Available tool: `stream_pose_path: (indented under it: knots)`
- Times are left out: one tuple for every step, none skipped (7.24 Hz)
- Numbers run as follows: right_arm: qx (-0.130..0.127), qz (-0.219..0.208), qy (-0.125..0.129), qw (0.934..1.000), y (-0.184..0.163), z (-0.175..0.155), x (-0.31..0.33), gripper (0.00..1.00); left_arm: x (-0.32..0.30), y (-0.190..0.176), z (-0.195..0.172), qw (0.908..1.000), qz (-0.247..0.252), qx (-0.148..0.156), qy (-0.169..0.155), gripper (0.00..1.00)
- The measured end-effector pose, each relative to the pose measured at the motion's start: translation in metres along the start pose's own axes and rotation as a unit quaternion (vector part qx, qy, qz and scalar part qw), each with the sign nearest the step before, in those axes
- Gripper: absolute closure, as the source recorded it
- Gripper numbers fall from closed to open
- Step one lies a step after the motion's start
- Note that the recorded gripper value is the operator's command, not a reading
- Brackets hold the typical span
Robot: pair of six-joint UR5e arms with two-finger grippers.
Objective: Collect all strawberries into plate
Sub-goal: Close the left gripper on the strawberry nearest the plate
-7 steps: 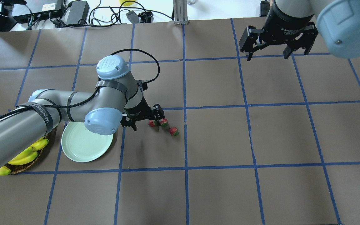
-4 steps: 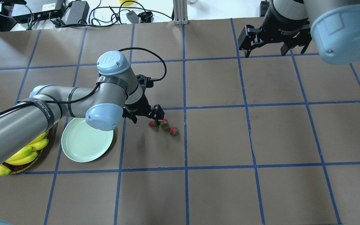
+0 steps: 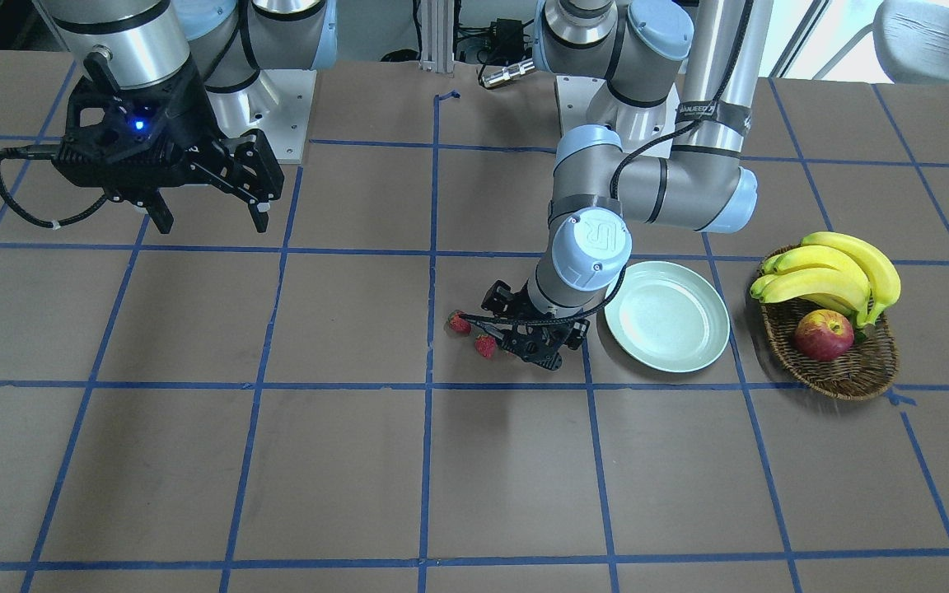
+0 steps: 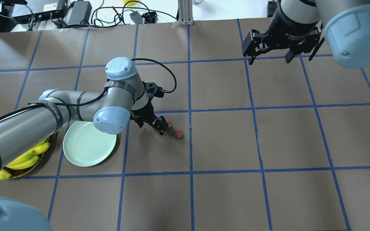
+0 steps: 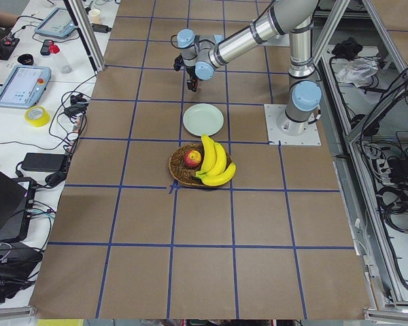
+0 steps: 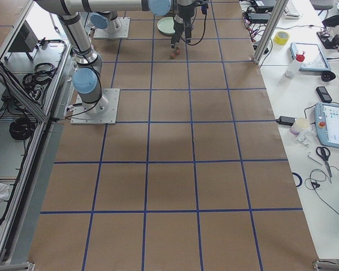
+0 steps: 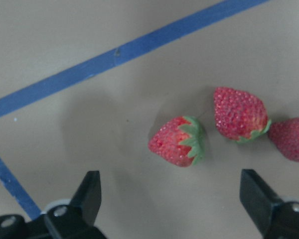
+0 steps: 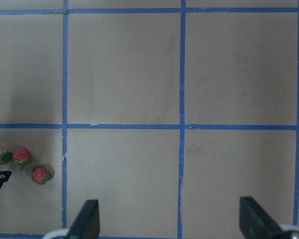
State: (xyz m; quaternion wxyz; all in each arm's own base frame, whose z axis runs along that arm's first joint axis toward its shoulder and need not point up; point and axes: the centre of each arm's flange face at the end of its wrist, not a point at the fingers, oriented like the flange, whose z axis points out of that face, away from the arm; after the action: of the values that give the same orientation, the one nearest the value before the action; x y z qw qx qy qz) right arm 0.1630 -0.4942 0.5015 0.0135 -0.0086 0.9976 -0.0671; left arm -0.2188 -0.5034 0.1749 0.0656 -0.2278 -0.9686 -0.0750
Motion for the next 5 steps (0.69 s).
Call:
stream_pose_path:
  knots:
    - [0.000, 0.000, 0.002, 1.0000, 0.0008, -0.0010, 0.0003, 0.00, -0.0011, -0.0022, 0.0029, 0.9999, 0.014, 0.001, 0.000, 0.04]
    - [0.000, 0.001, 0.004, 1.0000, 0.0012, -0.0018, 0.0006, 0.00, -0.0019, -0.0041, 0.0048, 0.9997, 0.025, 0.004, -0.001, 0.05]
    - [0.001, 0.002, 0.004, 1.0000, 0.0017, -0.0026, 0.0006, 0.00, -0.0024, -0.0052, 0.0057, 0.9994, 0.034, 0.006, -0.002, 0.07]
    - [0.001, 0.003, 0.005, 1.0000, 0.0022, -0.0028, 0.0006, 0.00, -0.0026, -0.0059, 0.0061, 0.9992, 0.039, 0.008, -0.002, 0.10]
    - [0.000, 0.003, 0.005, 1.0000, 0.0027, -0.0018, 0.0007, 0.00, -0.0025, -0.0062, 0.0061, 0.9991, 0.041, 0.009, -0.002, 0.14]
